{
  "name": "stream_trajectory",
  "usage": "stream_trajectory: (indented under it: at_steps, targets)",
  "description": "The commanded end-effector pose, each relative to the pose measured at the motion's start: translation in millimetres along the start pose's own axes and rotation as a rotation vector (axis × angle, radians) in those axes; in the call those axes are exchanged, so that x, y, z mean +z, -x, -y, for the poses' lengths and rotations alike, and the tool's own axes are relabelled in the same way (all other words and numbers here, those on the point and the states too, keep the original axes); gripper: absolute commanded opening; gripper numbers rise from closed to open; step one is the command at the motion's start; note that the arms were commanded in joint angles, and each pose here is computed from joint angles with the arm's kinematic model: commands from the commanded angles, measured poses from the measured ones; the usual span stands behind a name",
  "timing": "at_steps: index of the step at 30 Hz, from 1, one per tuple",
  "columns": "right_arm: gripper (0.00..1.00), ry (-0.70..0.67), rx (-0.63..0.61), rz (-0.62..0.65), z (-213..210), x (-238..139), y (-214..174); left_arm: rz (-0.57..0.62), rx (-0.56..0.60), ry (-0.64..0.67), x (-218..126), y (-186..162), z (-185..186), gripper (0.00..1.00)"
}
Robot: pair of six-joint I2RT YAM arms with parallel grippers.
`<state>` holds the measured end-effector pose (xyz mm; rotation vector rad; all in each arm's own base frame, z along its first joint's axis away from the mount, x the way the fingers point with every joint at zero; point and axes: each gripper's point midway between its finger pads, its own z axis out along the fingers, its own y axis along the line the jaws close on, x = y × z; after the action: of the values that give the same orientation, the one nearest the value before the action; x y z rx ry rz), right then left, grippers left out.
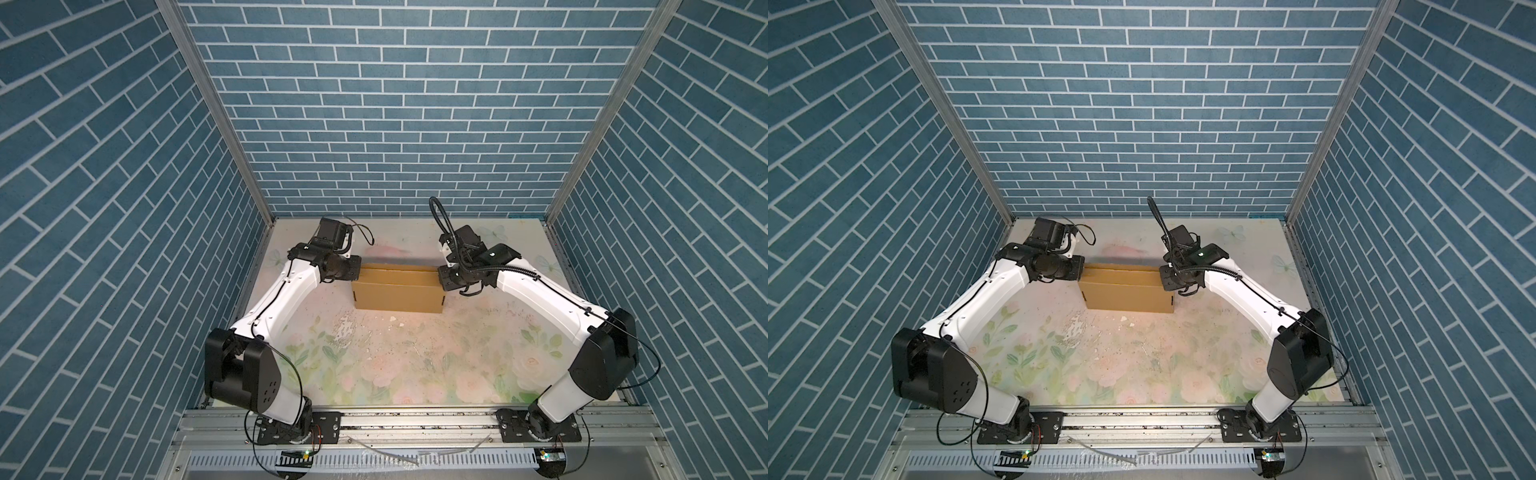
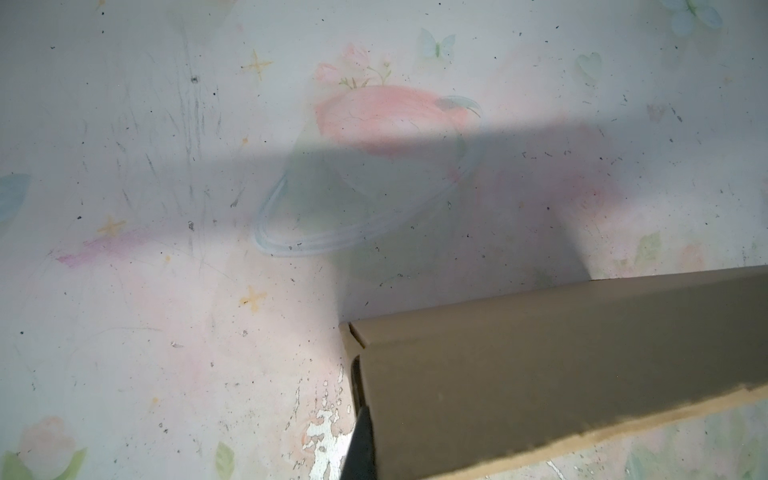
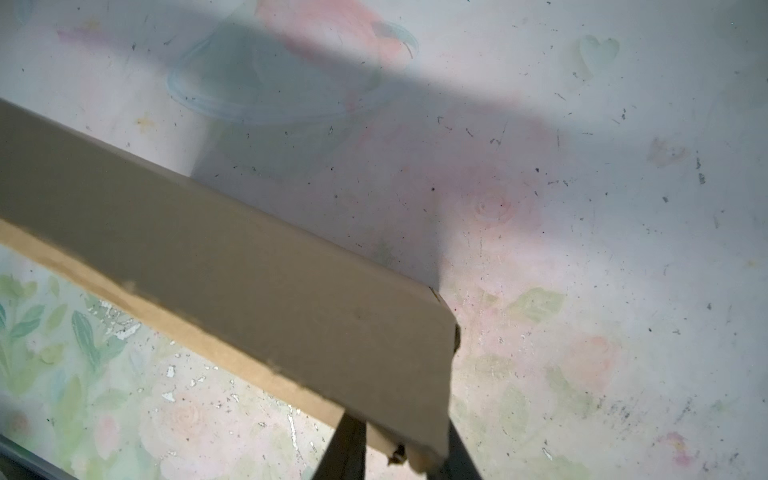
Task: Fold the paper box
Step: 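Open the right gripper and lift it off the box's near end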
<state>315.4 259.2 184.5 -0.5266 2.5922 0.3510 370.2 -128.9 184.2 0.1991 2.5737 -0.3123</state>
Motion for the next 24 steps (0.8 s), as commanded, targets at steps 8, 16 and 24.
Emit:
stream_trajectory:
  at_steps: [8, 16, 24]
  targets:
    - [0.42, 0.045, 0.023, 0.060, 1, -27, -4, -0.051, -0.035, 0.005, 13, -22, 1, 0.00]
    - [0.42, 0.126, 0.097, 0.127, 8, -40, -2, -0.028, -0.046, 0.017, 9, -23, -2, 0.00]
    - [0.40, 0.179, 0.170, 0.188, 17, -47, 4, 0.007, -0.049, 0.016, 6, -23, -2, 0.00]
